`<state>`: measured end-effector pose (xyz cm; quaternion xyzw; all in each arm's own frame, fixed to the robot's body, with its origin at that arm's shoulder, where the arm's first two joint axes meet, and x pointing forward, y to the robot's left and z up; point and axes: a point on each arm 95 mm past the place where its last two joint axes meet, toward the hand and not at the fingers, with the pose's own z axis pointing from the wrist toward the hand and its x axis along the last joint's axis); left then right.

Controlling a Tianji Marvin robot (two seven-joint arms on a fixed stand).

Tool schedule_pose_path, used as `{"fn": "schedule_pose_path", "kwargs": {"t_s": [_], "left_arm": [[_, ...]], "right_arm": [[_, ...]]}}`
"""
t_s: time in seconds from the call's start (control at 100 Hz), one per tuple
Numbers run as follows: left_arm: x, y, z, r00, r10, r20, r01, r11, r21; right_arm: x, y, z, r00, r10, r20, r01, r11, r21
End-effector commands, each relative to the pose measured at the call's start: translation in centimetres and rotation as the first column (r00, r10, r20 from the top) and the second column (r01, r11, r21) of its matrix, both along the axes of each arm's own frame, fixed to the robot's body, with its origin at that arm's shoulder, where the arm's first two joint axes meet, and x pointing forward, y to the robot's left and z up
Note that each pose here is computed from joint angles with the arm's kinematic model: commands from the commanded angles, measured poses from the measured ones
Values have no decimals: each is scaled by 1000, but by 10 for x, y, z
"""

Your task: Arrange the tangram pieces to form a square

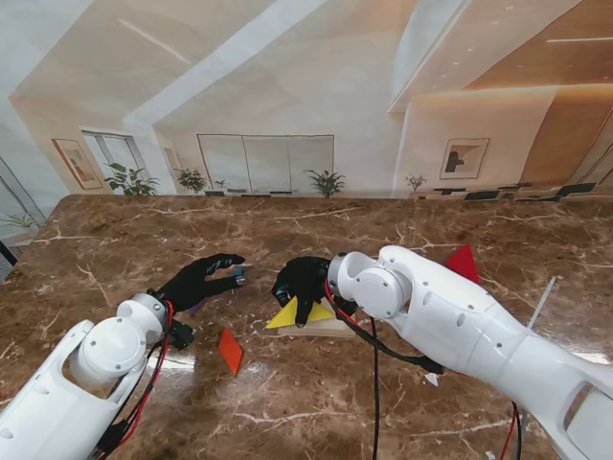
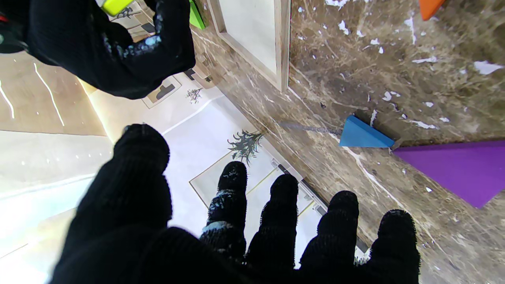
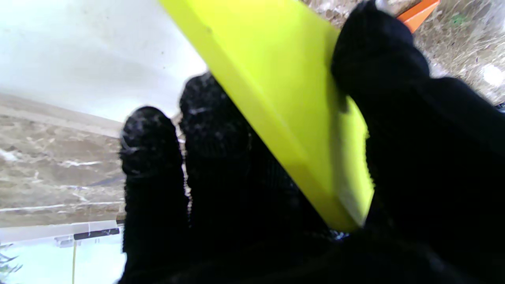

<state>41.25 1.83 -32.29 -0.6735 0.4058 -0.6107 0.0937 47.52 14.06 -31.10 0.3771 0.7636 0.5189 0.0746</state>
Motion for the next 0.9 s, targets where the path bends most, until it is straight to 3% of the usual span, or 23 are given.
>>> {"fn": "schedule_pose_path", "kwargs": {"t_s": [0.0,0.45,0.89], "left_arm": [[-2,1,-4,1000,4,-7,-4,1000,-3],[-2,2,-4,1000,4,-6,-4,1000,-6],[-3,5,-4,1000,9,-11,-9,1000,-11]], "right_arm": [[-2,1,-7,1000,3,-28,-3,1000,-13],[5,3,-16,999,-12,-34,10,999,-42],[13,10,-21,994,-93,-65,86,991,-103]]}}
